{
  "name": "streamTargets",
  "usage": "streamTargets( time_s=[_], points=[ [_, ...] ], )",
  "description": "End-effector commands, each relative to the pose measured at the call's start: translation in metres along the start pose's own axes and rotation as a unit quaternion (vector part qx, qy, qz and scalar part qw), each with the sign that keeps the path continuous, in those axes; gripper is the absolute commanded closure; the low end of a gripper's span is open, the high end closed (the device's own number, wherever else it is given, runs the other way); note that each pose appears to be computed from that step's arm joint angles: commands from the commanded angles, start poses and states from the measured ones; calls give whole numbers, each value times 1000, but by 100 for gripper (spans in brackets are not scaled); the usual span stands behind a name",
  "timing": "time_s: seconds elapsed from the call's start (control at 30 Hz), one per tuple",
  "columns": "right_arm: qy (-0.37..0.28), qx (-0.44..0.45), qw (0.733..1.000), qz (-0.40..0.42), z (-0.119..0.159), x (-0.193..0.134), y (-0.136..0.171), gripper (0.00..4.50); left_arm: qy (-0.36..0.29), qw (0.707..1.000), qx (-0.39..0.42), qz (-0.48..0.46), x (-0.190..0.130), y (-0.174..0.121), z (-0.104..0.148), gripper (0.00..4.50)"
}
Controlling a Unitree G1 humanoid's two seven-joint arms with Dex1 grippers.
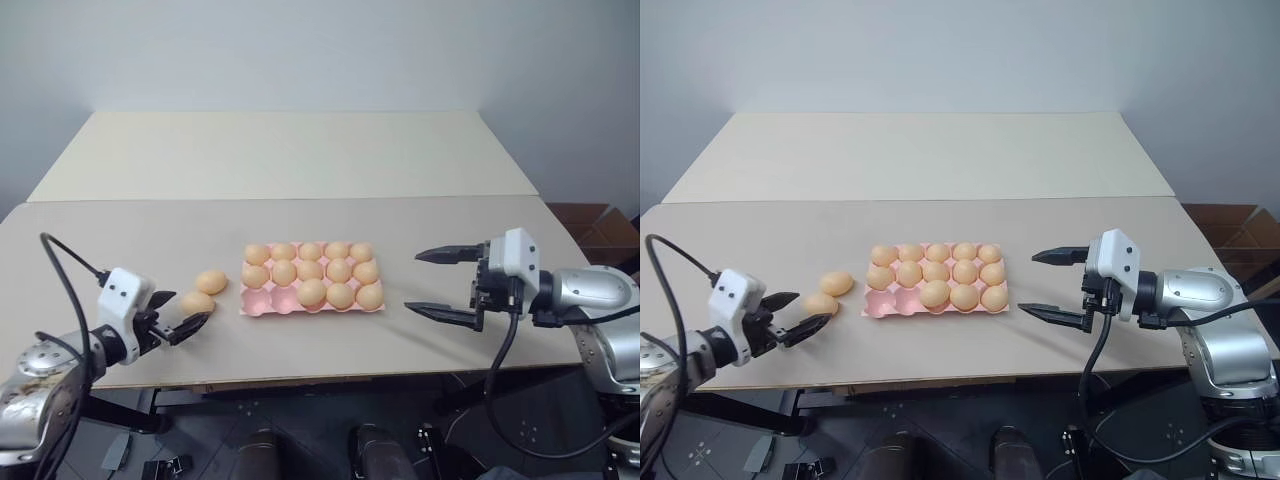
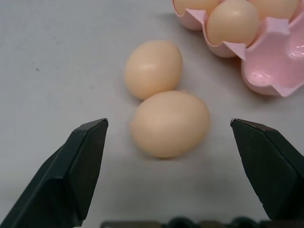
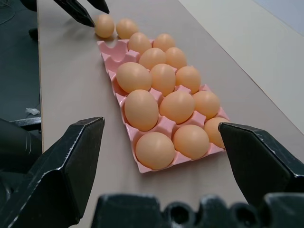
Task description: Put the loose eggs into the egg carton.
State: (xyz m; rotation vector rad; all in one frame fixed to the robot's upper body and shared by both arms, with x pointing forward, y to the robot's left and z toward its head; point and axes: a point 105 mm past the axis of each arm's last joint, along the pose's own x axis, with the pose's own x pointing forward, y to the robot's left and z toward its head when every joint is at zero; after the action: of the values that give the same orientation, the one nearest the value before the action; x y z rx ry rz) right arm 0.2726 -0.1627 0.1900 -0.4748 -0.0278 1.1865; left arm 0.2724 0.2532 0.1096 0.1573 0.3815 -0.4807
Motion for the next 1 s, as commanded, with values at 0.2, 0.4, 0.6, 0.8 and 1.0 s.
streamTargets(
  time_s=[0.2,0.4,0.6,0.8,1.0],
  points=[
    [-20,-30,999,-17,17,-7,2,0,12,1000,4,3,13,7,-3,220],
    [-20,-27,999,-28,17,-7,2,0,-10,1000,23,2,0,9,4,248],
    [-22,-25,999,-34,16,-6,7,0,-80,992,75,-69,-46,-9,30,248],
    [-26,-27,999,-35,17,-1,7,0,-134,973,106,-153,-23,-49,63,248],
    [-27,-33,998,-41,19,-2,5,0,-129,965,101,-205,27,-77,74,248]
  ],
)
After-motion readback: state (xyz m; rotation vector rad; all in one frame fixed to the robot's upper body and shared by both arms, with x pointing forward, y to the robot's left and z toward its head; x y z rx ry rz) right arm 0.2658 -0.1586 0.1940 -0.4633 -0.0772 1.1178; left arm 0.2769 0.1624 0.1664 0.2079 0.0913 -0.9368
